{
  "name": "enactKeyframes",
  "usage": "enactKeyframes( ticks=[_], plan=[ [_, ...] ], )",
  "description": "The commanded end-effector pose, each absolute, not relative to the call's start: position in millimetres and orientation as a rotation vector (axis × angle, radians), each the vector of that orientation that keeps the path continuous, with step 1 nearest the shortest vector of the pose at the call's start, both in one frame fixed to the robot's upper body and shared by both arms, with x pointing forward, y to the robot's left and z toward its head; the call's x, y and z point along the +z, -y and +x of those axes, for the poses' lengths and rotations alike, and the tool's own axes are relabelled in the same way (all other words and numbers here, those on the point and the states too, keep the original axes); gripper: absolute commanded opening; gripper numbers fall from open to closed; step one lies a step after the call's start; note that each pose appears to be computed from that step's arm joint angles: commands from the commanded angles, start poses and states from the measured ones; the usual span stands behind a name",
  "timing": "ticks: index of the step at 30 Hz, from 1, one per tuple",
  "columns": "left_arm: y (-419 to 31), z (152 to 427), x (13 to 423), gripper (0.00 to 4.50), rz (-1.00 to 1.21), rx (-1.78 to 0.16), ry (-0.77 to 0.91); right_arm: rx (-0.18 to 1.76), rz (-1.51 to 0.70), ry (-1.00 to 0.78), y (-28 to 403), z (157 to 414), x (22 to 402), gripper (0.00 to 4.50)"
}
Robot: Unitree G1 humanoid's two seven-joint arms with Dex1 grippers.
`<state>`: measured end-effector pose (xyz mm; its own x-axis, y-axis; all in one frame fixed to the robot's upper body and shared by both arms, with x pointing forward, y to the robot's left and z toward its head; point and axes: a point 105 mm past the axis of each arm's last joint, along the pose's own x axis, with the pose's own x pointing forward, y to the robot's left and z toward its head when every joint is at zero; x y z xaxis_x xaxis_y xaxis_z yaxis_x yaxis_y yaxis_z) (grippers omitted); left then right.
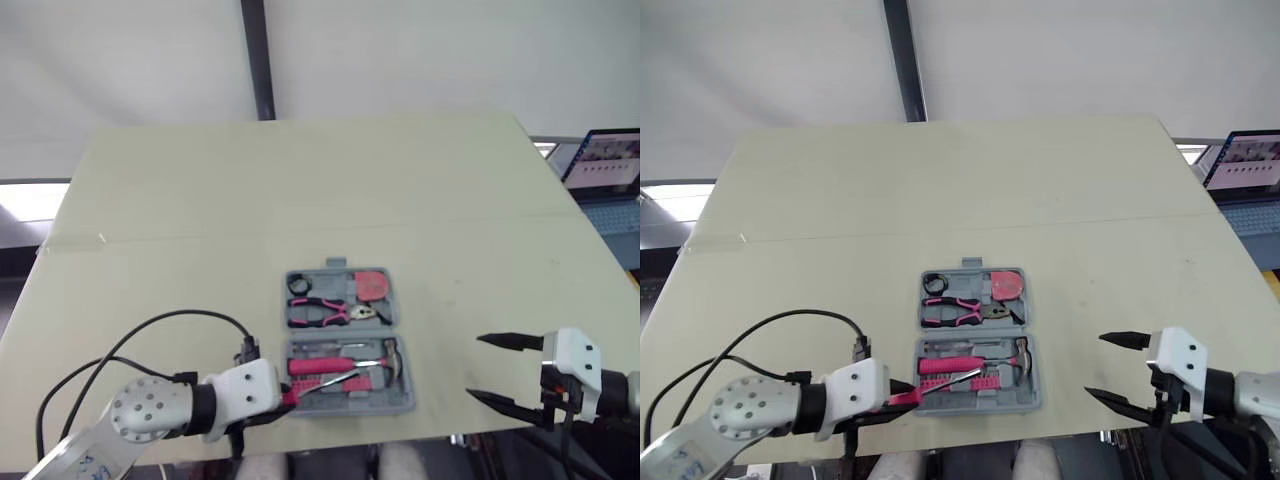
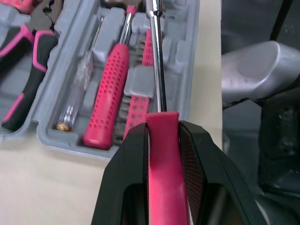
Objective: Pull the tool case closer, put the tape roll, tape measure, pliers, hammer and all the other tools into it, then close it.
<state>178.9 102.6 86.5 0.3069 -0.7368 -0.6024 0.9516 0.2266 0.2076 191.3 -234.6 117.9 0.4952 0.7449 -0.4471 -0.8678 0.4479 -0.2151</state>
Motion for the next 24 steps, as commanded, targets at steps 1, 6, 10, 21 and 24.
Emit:
enactKeyframes(
  ticks=[1, 6, 10, 21, 24],
  plan=[
    [-95, 177, 81, 0.49, 0.642, -1.249, -0.428, 1.031, -0.46, -0.289, 234, 187, 128, 4.5],
    [-94, 176, 71, 0.49, 0.755, -1.315, -0.453, 1.068, -0.48, -0.326, 235, 180, 128, 4.5],
    [-88, 179, 66, 0.49, 0.803, -1.349, -0.463, 1.111, -0.49, -0.354, 235, 173, 127, 4.5],
    [-66, 187, 64, 0.49, 0.884, -1.406, -0.457, 1.132, -0.519, -0.367, 236, 173, 122, 4.5],
    [-59, 195, 84, 0.49, 0.928, -1.43, -0.445, 1.134, -0.529, -0.372, 237, 173, 122, 4.5]
  ],
)
